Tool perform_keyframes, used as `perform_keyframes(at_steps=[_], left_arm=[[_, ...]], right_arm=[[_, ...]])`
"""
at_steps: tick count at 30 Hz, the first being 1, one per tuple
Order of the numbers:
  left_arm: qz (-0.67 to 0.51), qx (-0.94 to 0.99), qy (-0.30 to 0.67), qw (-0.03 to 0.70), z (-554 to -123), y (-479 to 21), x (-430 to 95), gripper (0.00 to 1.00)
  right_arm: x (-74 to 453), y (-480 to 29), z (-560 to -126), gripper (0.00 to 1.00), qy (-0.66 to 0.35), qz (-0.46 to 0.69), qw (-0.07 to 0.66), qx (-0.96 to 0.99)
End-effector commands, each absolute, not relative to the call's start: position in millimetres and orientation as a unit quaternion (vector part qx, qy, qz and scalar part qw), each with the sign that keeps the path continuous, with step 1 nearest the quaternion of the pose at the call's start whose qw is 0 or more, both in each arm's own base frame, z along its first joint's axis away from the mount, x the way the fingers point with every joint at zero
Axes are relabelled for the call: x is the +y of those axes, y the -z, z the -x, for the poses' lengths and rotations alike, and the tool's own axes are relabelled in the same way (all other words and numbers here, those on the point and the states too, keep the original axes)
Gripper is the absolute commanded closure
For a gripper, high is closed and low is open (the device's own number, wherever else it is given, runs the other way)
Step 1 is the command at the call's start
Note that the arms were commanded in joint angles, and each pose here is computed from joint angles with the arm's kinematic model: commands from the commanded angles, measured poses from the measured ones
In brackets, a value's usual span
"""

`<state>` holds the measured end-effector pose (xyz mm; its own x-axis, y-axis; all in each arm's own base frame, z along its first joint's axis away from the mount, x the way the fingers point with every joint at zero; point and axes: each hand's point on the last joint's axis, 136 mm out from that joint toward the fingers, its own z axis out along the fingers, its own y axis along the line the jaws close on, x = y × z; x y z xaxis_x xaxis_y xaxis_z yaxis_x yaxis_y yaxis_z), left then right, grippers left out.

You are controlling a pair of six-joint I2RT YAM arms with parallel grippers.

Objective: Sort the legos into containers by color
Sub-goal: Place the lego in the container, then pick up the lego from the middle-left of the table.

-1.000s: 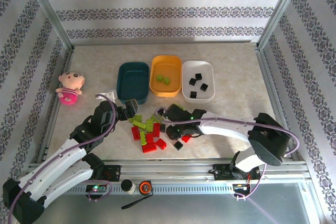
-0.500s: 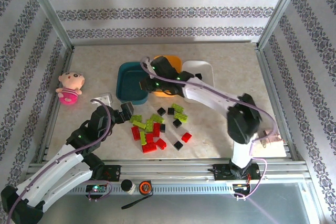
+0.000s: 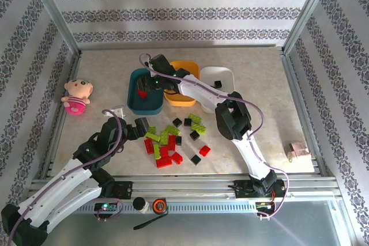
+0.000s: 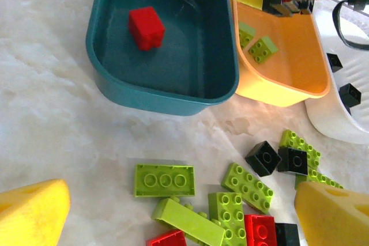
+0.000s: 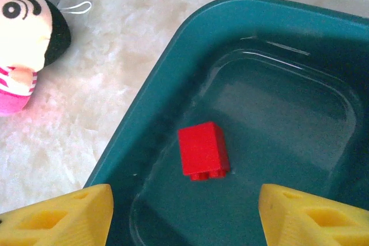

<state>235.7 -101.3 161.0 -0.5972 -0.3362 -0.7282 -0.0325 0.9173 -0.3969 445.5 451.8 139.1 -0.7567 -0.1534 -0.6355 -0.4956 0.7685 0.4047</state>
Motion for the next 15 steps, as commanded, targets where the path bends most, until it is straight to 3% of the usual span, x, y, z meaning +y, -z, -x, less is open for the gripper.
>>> perform_keyframes(at_steps=[1,6,15], left_arm=[[0.094,0.893,0.178,0.403,-227.8,-149.3,-106.6,0.0],[0.073,0.907,0.194,0.367,-224.4,-141.8,-120.7,0.0],[0.019,0.952,0.218,0.212,-191.0,-88.5,-152.8,0.2]], right_arm=[[436.8,-182.5,-447.5,0.31,-0.298,0.162,0.334,0.879],[404.8,-188.8,-421.3,0.28,-0.299,0.153,0.339,0.879],[337.6,-154.2,-358.7,0.28,-0.262,0.146,0.309,0.903]])
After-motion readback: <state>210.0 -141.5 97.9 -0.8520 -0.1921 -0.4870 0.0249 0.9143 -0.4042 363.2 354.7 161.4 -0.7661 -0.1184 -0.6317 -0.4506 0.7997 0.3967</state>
